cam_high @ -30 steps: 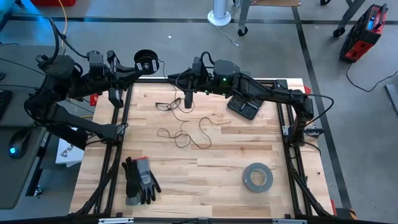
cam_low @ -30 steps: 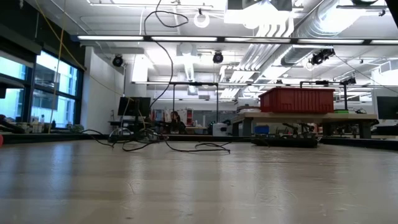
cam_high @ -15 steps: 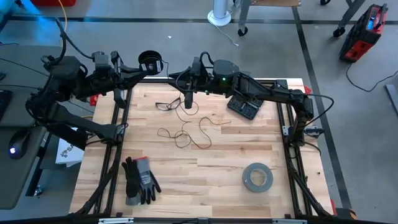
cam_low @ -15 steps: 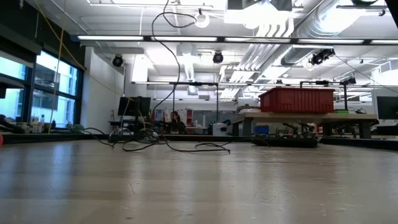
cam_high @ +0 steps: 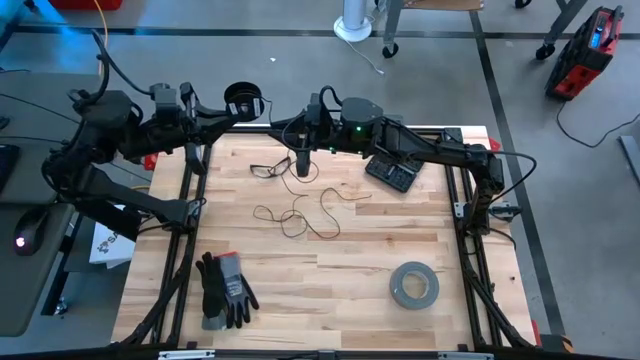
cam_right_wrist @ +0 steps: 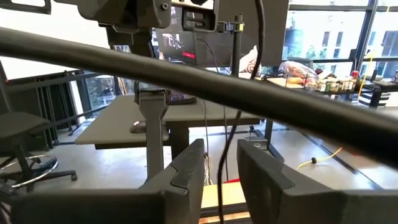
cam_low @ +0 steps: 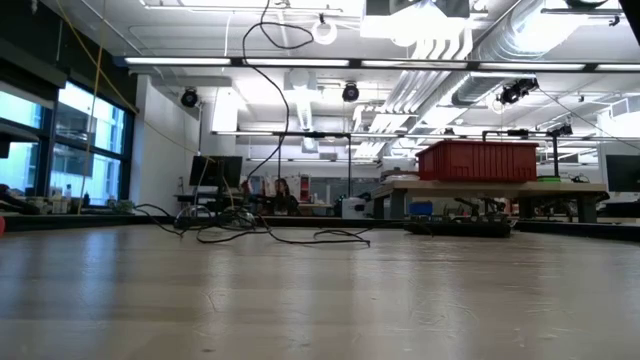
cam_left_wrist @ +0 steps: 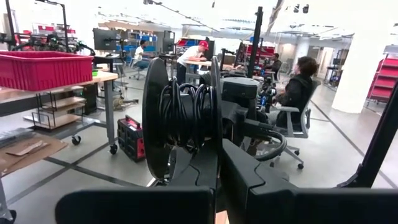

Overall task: Coil cords
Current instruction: Coil the black wire on the black spool

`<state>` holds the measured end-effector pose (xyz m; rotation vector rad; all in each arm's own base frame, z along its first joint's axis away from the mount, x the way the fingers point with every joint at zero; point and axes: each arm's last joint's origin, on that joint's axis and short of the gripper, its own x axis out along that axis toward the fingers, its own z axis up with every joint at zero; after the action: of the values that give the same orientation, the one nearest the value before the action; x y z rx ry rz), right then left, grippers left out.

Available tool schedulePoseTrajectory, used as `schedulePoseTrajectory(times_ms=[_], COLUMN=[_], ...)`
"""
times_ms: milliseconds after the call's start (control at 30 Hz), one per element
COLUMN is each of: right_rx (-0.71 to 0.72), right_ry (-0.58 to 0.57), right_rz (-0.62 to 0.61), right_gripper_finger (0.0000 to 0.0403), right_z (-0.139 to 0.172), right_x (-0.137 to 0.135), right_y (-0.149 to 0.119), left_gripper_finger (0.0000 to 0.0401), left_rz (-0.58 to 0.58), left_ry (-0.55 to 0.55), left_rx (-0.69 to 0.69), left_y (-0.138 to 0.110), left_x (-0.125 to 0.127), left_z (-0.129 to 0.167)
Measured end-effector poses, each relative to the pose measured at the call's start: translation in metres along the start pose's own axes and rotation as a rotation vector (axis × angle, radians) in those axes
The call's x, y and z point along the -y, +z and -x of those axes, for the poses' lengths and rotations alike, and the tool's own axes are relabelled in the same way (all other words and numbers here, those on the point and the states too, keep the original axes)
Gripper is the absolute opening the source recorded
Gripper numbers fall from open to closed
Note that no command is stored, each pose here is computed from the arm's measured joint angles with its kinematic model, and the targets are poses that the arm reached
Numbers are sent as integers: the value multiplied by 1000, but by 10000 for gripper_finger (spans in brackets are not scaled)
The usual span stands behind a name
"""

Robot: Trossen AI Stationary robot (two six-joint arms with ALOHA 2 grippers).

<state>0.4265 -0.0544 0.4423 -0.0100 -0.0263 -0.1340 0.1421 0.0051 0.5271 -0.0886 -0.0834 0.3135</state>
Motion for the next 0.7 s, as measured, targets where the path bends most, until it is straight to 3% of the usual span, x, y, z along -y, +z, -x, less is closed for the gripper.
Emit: schedulePoseTrajectory(times_ms=[267, 400, 700], right_rx=[5, 12, 142], right_ry=[0, 1, 102], right_rz=[0, 0, -13], right_gripper_finger=[53, 9, 1], right_z=[0, 0, -4], right_x=[0, -1, -42], right_y=[1, 1, 6], left_gripper_finger=[1, 1, 1], left_rz=[0, 3, 158], left_ry=[1, 3, 0], left_rx=[0, 2, 112], left_y=[0, 0, 10], left_x=[0, 0, 3], left_z=[0, 0, -8])
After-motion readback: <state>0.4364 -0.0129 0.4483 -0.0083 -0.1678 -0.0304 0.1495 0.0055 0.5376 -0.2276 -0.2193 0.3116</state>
